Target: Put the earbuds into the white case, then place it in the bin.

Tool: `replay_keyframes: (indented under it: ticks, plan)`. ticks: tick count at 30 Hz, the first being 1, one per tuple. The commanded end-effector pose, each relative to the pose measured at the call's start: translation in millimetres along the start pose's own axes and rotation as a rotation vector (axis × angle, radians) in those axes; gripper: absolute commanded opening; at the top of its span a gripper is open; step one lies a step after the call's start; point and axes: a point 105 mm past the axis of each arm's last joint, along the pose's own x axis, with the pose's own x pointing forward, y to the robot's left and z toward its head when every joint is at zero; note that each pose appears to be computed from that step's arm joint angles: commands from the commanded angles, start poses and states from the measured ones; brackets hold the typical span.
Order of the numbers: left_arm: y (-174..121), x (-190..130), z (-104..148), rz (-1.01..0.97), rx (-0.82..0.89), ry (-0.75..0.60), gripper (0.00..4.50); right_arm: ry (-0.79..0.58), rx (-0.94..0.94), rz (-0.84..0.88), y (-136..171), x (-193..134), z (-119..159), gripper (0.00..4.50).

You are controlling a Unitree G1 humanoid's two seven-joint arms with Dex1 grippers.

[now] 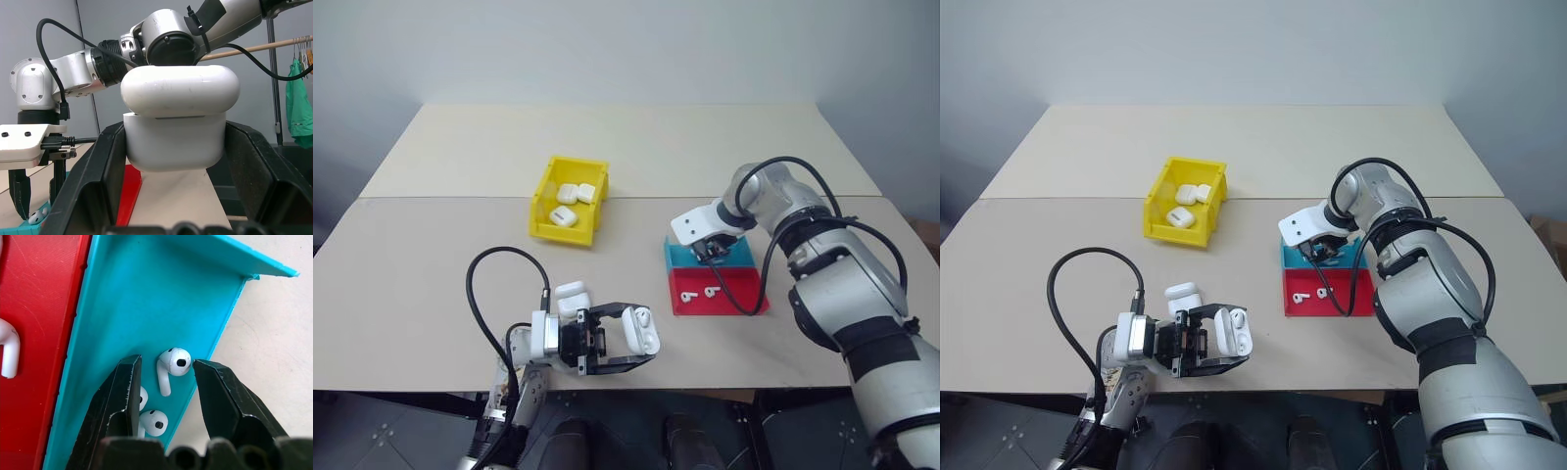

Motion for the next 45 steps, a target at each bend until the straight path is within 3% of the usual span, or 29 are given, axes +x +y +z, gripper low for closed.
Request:
replay_keyframes:
  ticks: [1, 14, 17, 27, 31, 41, 45]
  plan:
    - [2.7, 2.8, 5.4, -0.007, 0.039, -0.013, 2.76, -0.015, -0.032, -0.054, -12.6, -13.4, 7.4, 2.11]
    - [0.7, 3.2, 5.2, -0.002, 0.036, -0.011, 2.76, -0.011, -0.051, -0.054, -12.6, -11.3, 9.2, 2.11]
    - [0.4, 3.4, 5.1, -0.001, 0.035, -0.011, 2.76, -0.012, -0.052, -0.054, -12.4, -10.8, 9.2, 1.56]
    - [1.6, 3.8, 4.5, 0.003, 0.035, -0.007, 2.76, -0.01, -0.053, -0.054, -12.4, -10.5, 9.0, 1.56]
    - [2.2, 3.9, 4.7, 0.003, 0.037, -0.007, 2.76, -0.006, -0.057, -0.052, -11.3, -9.9, 7.9, 0.71]
    - [2.3, 3.1, 5.5, 0.004, 0.034, -0.009, 2.76, -0.036, -0.049, -0.069, -14.1, -11.9, 12.0, 0.71]
    - [3.5, 5.1, 7.3, 0.001, 0.033, -0.018, 2.76, -0.11, -0.014, -0.141, -25.7, -33.0, 17.3, 0.71]
